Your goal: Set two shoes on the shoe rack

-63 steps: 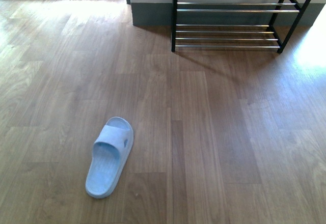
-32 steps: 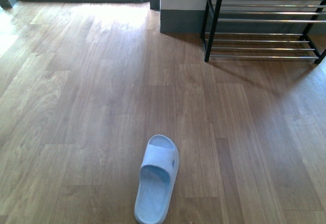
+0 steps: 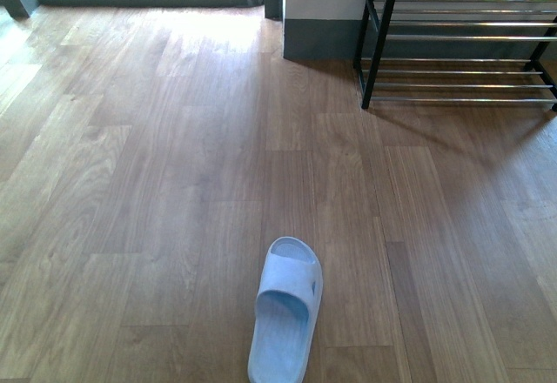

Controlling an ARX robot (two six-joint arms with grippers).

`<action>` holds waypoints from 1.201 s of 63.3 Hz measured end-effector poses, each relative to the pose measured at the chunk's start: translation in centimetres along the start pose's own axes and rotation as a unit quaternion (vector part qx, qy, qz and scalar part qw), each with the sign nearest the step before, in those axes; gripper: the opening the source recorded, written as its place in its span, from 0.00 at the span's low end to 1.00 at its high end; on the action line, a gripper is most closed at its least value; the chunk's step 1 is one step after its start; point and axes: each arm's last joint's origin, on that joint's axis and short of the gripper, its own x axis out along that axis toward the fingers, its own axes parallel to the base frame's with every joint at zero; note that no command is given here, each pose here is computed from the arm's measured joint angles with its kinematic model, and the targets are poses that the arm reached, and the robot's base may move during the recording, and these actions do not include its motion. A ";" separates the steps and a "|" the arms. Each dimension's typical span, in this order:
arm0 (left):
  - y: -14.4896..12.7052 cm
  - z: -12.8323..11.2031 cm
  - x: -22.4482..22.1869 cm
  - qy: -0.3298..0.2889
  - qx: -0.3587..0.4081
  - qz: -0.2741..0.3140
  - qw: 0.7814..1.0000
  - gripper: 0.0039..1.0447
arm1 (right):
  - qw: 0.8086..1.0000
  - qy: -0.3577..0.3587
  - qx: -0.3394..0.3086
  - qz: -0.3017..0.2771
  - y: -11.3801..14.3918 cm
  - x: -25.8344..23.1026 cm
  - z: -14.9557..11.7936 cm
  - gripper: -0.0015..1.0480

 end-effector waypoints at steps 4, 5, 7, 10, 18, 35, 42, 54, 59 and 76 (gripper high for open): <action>0.0 0.0 0.0 0.000 0.000 0.000 1.000 0.02 | 0.999 0.049 -0.007 0.019 1.4 2.6 -2.8 0.91; 0.0 0.0 0.0 0.000 0.000 0.000 1.000 0.02 | 0.998 0.056 -0.008 0.022 1.7 2.9 -3.3 0.91; 0.0 0.0 0.0 0.000 0.000 0.000 1.000 0.02 | 0.996 0.078 -0.009 0.032 2.3 3.9 -4.7 0.91; 0.0 0.0 0.0 0.000 0.000 0.000 1.000 0.02 | 0.993 0.112 -0.012 0.035 3.2 5.4 -7.0 0.91; 0.0 0.0 0.0 0.000 0.000 0.000 1.000 0.02 | 0.986 0.160 -0.007 0.045 4.8 8.3 -11.0 0.91; 0.0 0.0 0.0 0.000 0.000 0.000 1.000 0.02 | 0.975 0.202 -0.016 0.090 8.2 13.1 -15.6 0.91; 0.0 0.0 0.0 0.000 0.000 0.000 1.000 0.02 | 0.968 0.217 -0.017 0.123 10.7 14.5 -17.5 0.91; 0.0 0.0 0.0 0.000 0.000 0.000 1.000 0.02 | 0.968 0.217 0.012 0.129 12.2 15.5 -18.0 0.91; 0.0 0.0 0.0 0.000 0.000 0.000 1.000 0.02 | 0.969 0.212 0.030 0.127 12.3 15.8 -17.8 0.91; 0.0 0.0 0.0 0.000 0.000 0.000 1.000 0.02 | 0.968 0.208 0.089 0.112 12.3 16.0 -17.6 0.91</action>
